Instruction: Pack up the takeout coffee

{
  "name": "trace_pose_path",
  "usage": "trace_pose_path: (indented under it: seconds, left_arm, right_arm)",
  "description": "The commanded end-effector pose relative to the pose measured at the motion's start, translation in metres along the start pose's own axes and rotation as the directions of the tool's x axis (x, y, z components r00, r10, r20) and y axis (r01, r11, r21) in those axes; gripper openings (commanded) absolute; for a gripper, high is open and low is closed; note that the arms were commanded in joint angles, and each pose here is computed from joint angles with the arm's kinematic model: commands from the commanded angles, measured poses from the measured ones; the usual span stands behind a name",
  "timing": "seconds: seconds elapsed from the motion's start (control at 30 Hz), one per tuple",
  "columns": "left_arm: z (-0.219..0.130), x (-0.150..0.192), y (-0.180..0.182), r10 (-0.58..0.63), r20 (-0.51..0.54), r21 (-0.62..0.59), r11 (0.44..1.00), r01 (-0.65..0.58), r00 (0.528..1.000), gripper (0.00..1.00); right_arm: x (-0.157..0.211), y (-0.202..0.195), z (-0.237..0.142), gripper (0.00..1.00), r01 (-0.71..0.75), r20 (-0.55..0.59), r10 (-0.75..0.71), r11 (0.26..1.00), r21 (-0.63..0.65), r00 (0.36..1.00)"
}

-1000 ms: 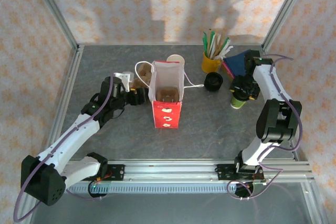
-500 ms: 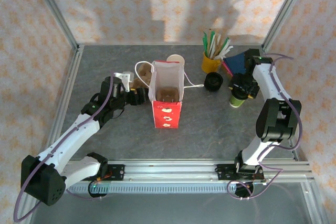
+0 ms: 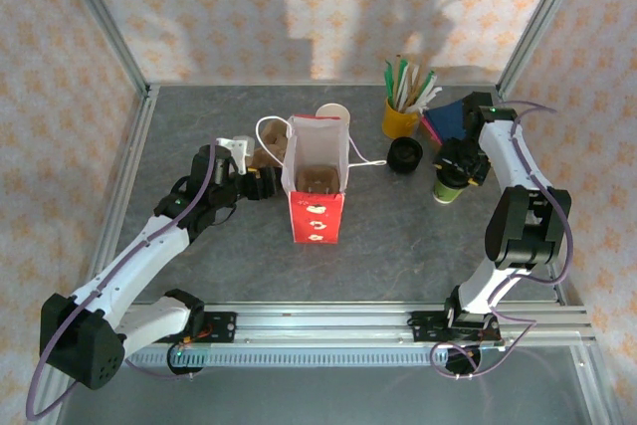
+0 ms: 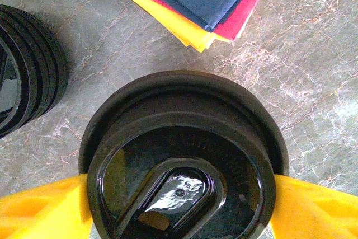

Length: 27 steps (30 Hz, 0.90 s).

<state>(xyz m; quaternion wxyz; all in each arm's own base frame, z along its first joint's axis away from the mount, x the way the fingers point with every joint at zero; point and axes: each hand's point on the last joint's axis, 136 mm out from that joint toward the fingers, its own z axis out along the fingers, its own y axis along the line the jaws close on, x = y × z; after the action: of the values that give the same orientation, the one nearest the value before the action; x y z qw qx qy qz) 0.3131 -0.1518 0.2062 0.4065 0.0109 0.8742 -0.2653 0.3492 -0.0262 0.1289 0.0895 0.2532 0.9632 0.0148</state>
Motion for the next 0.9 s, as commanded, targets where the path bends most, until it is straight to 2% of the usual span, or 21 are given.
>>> trace_pose_path:
  seconds: [0.0, 0.47, 0.57, 0.73, 0.87]
  left_arm:
    - [-0.003, -0.013, -0.005, 0.004, 0.024, 0.017, 1.000, -0.004, 1.000, 0.78]
    - [-0.001, -0.011, -0.005, 0.002, 0.018, 0.018, 1.000, -0.003, 1.000, 0.78]
    - [-0.002, -0.012, -0.005, 0.004, 0.019, 0.018, 1.000, -0.005, 1.000, 0.78]
    - [-0.003, -0.013, -0.006, 0.004, 0.023, 0.017, 1.000, -0.005, 1.000, 0.78]
    - [-0.006, -0.017, -0.006, 0.009, 0.045, 0.016, 1.000, -0.010, 0.999, 0.78]
  right_arm:
    - [0.008, 0.001, 0.020, 0.75, -0.003, -0.056, 0.003, 1.000, -0.001, 0.998]
    - [0.029, -0.004, 0.043, 0.79, 0.049, -0.135, -0.043, 0.998, 0.043, 0.990]
    - [0.029, -0.001, 0.043, 0.77, 0.053, -0.135, -0.048, 0.998, 0.032, 0.990]
    - [0.016, 0.013, 0.029, 0.63, 0.061, -0.070, -0.062, 0.998, -0.012, 0.996]
    - [0.010, 0.025, 0.008, 0.63, 0.073, -0.013, -0.073, 0.997, -0.033, 0.997]
